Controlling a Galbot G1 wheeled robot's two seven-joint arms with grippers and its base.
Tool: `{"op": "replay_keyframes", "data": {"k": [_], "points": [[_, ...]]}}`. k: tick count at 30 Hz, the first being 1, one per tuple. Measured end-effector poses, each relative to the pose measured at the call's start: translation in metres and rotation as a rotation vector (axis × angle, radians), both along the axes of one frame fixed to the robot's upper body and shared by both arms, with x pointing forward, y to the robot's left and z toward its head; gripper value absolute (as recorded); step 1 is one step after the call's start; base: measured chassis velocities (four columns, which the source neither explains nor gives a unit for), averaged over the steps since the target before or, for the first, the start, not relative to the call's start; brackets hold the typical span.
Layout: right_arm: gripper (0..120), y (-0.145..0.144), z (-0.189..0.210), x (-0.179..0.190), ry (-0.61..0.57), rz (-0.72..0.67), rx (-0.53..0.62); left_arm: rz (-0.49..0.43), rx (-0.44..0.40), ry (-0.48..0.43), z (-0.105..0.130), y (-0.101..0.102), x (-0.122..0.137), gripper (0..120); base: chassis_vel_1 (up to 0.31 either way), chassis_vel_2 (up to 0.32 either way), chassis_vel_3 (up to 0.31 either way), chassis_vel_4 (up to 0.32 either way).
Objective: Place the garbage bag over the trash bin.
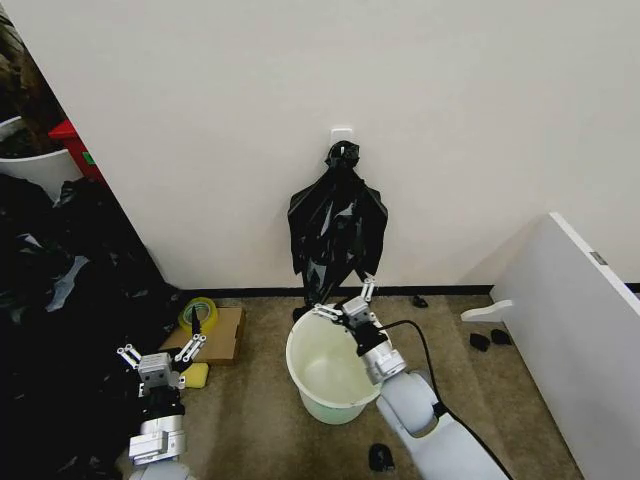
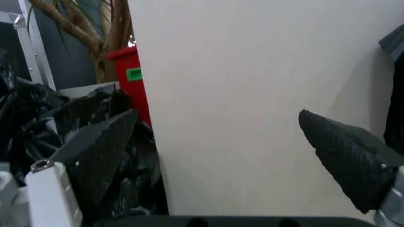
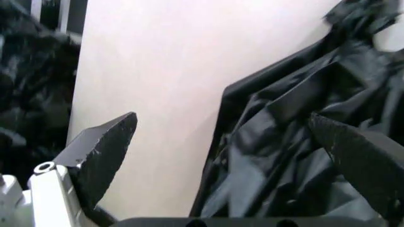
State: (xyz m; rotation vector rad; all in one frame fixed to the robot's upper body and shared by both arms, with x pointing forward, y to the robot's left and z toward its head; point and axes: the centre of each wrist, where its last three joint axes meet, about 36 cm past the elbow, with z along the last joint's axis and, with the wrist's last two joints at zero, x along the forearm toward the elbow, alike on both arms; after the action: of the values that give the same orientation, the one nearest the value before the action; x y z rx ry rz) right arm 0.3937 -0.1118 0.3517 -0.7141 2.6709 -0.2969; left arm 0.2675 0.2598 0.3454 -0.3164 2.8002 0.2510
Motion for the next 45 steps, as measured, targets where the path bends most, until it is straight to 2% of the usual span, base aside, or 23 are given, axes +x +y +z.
{"op": "replay_keyframes", "data": {"k": [2,4,5,8,9,11,16,17,18,22,24,26,29,30,32,33,35,37,38,41,43,44,45], "points": [[98,0.004,-0.002,0.001,0.007,-0.01,-0.021,0.0,0.0,0.002,-0.001,-0.001,0.0,100,0.0,0.0,0.0,0.0],[91,0.013,-0.006,0.004,0.023,-0.057,-0.059,0.0,0.0,0.004,-0.002,-0.001,0.0,100,0.0,0.0,0.0,0.0],[91,0.013,-0.006,0.004,0.023,-0.057,-0.059,0.0,0.0,0.004,-0.002,-0.001,0.0,100,0.0,0.0,0.0,0.0],[78,0.031,-0.003,0.015,0.049,-0.248,-0.121,0.003,0.0,0.005,-0.003,-0.003,0.001,100,0.0,0.0,0.0,0.0],[78,0.031,-0.003,0.015,0.049,-0.248,-0.121,0.003,0.0,0.005,-0.003,-0.003,0.001,100,0.0,0.0,0.0,0.0],[68,0.032,-0.002,0.017,0.06,-0.321,-0.151,0.003,0.001,0.005,-0.003,-0.003,0.001,100,0.0,0.0,0.0,0.0],[48,0.029,-0.004,0.017,0.079,-0.362,-0.212,0.007,0.002,0.007,-0.005,-0.001,0.003,100,0.0,0.0,0.0,0.0],[43,0.03,-0.005,0.015,0.102,-0.364,-0.206,0.007,0.001,0.008,-0.006,-0.002,0.003,100,0.0,0.0,0.0,0.0],[43,0.03,-0.005,0.015,0.102,-0.364,-0.206,0.007,0.001,0.008,-0.006,-0.002,0.003,100,0.0,0.0,0.0,0.0],[25,0.032,-0.002,0.007,0.166,-0.354,-0.171,0.005,0.002,0.006,-0.006,-0.002,0.004,100,0.0,0.0,0.0,0.0],[23,0.032,-0.003,0.007,0.173,-0.353,-0.166,0.004,0.002,0.006,-0.006,-0.002,0.004,100,0.0,0.0,0.0,0.0],[11,0.031,-0.002,0.004,0.194,-0.354,-0.142,0.003,0.002,0.003,-0.005,-0.001,0.005,100,0.0,0.0,0.0,0.0],[4,0.029,-0.001,0.003,0.208,-0.351,-0.117,0.002,0.003,0.002,-0.004,0.0,0.006,100,0.0,0.0,0.0,0.0],[0,0.027,0.0,0.001,0.22,-0.336,-0.086,0.0,0.004,0.0,-0.003,0.001,0.008,100,0.0,0.0,0.0,0.0],[0,0.02,0.004,0.0,0.237,-0.206,0.066,-0.015,-0.003,-0.011,0.001,0.004,0.016,100,0.0,0.0,0.0,0.0],[0,0.02,0.004,0.0,0.237,-0.206,0.066,-0.015,-0.003,-0.011,0.001,0.004,0.016,100,0.0,0.0,0.0,0.0],[0,0.012,0.009,0.001,0.231,-0.096,0.189,-0.052,-0.014,-0.026,0.006,0.006,0.025,100,0.0,0.0,0.0,0.0],[0,0.0,0.021,0.002,0.213,0.024,0.347,-0.172,-0.016,-0.063,0.018,0.01,0.046,100,0.0,0.0,0.0,0.0],[0,0.0,0.021,0.002,0.213,0.024,0.347,-0.172,-0.016,-0.063,0.018,0.01,0.046,100,0.0,0.0,0.0,0.0],[0,-0.008,0.03,0.001,0.214,0.085,0.447,-0.356,0.015,-0.095,0.031,0.02,0.074,100,0.0,0.0,0.0,0.0],[0,-0.009,0.03,0.0,0.215,0.091,0.454,-0.388,0.023,-0.098,0.033,0.022,0.079,100,0.0,0.0,0.0,0.0],[0,-0.014,0.03,0.001,0.204,0.118,0.459,-0.495,0.051,-0.104,0.043,0.027,0.101,100,0.0,0.0,0.0,0.0],[0,-0.016,0.027,0.003,0.197,0.131,0.449,-0.557,0.078,-0.102,0.048,0.031,0.117,100,0.0,0.0,0.0,0.0]]}}
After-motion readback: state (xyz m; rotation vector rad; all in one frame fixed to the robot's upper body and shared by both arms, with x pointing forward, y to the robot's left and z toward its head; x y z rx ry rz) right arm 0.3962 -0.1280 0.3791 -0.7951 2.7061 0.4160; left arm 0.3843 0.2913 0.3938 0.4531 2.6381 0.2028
